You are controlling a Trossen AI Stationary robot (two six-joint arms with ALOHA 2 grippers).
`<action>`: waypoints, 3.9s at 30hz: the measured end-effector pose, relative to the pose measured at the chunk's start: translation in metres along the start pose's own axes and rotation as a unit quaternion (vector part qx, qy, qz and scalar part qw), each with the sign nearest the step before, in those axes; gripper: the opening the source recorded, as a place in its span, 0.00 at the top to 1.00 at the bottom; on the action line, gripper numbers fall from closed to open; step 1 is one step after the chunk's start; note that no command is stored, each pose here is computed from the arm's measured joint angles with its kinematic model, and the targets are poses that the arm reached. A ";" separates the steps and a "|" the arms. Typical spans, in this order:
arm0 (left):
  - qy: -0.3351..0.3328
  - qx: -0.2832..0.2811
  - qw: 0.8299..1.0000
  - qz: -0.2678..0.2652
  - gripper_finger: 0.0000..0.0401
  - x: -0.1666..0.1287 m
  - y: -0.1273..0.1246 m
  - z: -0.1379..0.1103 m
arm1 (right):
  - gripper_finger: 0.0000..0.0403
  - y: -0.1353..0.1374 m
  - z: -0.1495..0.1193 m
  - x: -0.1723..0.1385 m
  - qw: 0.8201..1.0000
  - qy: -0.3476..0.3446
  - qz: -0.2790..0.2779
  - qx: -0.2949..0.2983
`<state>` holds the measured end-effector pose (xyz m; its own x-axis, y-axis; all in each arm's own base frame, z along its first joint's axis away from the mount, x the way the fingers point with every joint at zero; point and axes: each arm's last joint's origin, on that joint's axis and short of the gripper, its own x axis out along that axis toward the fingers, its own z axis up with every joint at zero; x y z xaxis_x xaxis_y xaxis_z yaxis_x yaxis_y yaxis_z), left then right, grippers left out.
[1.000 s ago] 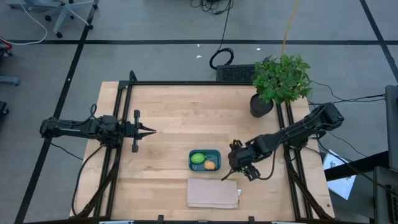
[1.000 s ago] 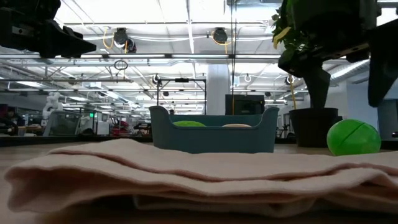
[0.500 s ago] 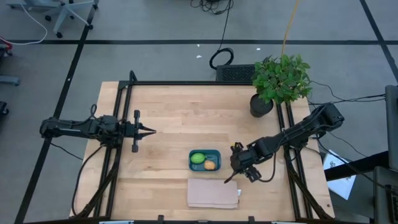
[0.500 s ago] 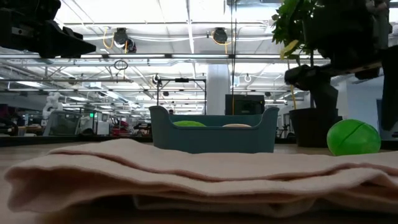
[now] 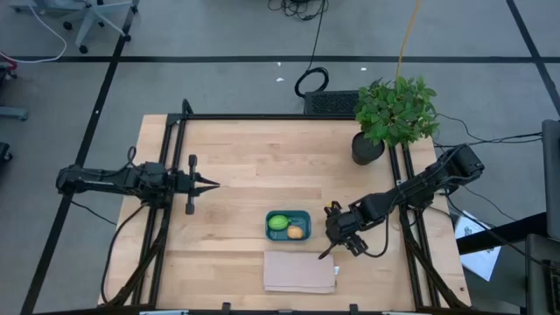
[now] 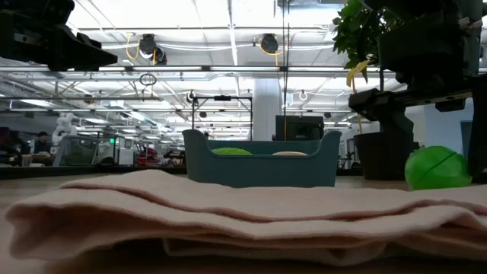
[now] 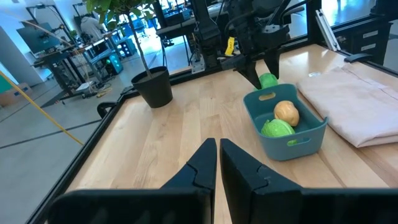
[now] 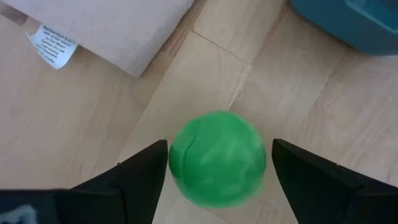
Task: Pick and placing Produce into tupperware
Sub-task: Put the green avocado into the dark blue bin
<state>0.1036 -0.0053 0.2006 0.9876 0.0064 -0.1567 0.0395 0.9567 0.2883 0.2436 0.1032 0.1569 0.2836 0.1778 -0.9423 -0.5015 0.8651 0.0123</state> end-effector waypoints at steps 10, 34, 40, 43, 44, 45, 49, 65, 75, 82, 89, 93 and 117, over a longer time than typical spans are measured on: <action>0.004 0.001 1.000 -0.001 0.94 0.000 0.000 -0.001 | 0.33 0.000 0.000 0.000 1.000 -0.001 -0.001 -0.005; 0.007 0.001 1.000 -0.002 0.94 0.000 0.000 -0.001 | 0.45 0.000 0.001 -0.001 1.000 -0.008 -0.002 -0.004; 0.008 0.001 1.000 -0.002 0.94 0.000 0.000 -0.001 | 0.45 -0.005 0.012 -0.012 1.000 -0.018 -0.004 0.024; 0.008 0.001 1.000 -0.002 0.94 0.000 0.000 -0.001 | 0.45 -0.007 0.017 -0.018 1.000 -0.011 -0.004 0.026; 0.008 0.001 1.000 -0.002 0.94 0.000 0.000 -0.001 | 0.45 -0.007 0.018 -0.020 1.000 -0.008 -0.004 0.025; 0.007 0.001 1.000 -0.002 0.94 0.000 0.000 -0.001 | 0.45 -0.007 0.019 -0.023 1.000 -0.003 -0.003 0.023; 0.008 0.001 1.000 -0.002 0.94 0.000 0.000 -0.001 | 0.45 -0.009 0.024 -0.036 1.000 0.023 -0.002 0.022; 0.008 0.001 1.000 -0.002 0.94 0.000 0.000 -0.002 | 0.45 -0.028 0.057 -0.106 0.998 0.023 -0.013 0.060; 0.011 0.001 1.000 -0.003 0.94 0.000 -0.001 -0.002 | 0.44 -0.042 0.058 -0.123 0.997 0.025 -0.022 0.065; 0.011 0.001 1.000 -0.003 0.94 0.000 -0.001 -0.002 | 0.44 -0.053 0.053 -0.126 0.997 0.040 -0.033 0.051; 0.011 0.001 1.000 -0.003 0.94 0.000 -0.001 -0.002 | 0.44 -0.059 0.060 -0.138 0.998 0.017 -0.057 0.015; 0.011 0.001 1.000 -0.003 0.94 0.000 -0.001 -0.002 | 0.44 -0.060 0.063 -0.136 0.998 0.007 -0.062 0.003; 0.011 0.001 1.000 -0.003 0.94 0.000 -0.001 -0.002 | 0.44 -0.075 0.105 -0.103 0.995 -0.098 -0.037 0.001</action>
<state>0.1032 -0.0053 0.1985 0.9839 0.0071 -0.1787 0.0457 0.9560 0.2897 0.3376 0.0692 0.2876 0.4730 0.2015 -0.8577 -0.4718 0.8801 -0.0534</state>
